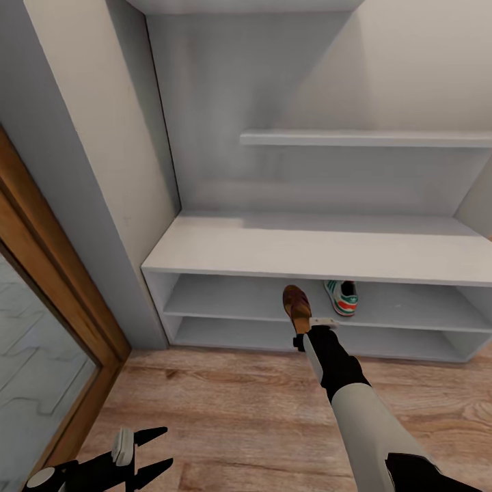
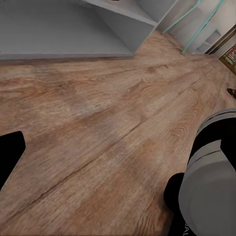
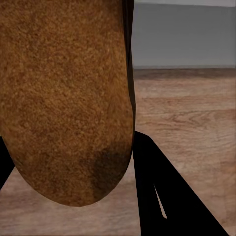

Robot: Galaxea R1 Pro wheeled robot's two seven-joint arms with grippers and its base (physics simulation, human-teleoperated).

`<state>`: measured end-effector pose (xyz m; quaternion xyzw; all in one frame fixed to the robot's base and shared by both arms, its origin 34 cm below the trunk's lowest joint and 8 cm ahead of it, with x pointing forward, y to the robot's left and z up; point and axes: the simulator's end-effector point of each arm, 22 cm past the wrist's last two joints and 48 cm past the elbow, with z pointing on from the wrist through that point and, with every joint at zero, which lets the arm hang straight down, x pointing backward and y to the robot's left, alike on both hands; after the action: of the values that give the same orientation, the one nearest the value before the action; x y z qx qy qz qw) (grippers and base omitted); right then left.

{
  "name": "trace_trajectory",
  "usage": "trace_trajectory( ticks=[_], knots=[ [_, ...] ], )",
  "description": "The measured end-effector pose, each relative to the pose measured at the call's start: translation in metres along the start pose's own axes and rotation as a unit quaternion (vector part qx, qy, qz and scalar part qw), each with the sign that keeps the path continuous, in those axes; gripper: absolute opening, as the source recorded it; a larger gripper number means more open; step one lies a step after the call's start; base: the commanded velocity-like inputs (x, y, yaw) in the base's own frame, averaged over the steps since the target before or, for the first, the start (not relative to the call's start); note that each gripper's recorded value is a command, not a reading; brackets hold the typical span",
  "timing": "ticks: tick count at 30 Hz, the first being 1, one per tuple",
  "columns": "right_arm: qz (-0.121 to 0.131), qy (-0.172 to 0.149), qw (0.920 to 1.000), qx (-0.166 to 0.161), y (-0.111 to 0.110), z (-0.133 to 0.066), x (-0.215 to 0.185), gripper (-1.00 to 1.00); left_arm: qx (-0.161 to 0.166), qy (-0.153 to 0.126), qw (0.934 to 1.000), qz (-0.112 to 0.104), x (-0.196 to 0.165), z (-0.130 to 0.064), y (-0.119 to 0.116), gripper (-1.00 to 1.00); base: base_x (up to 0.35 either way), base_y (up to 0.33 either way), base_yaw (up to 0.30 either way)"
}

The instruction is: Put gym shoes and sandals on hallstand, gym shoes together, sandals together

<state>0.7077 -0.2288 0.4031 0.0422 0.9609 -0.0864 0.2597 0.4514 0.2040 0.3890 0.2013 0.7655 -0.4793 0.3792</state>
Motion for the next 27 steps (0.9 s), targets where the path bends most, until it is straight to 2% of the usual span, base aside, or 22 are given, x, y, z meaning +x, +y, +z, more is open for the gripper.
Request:
trace_trajectory(
  ticks=[18, 27],
  knots=[
    [0.0, -0.001, 1.0, 0.0, -0.0001, -0.0004, -0.0005, -1.0, 0.0, 0.0, 1.0, 0.0, -0.0002, -0.0001, -0.0001, 1.0, 0.273, 0.0, 0.0],
    [0.0, 0.001, 1.0, 0.0, 0.0002, 0.0002, 0.0006, -1.0, 0.0, 0.0, 1.0, 0.001, -0.0001, 0.0, 0.0, 1.0, 0.068, 0.0, 0.0]
  ],
)
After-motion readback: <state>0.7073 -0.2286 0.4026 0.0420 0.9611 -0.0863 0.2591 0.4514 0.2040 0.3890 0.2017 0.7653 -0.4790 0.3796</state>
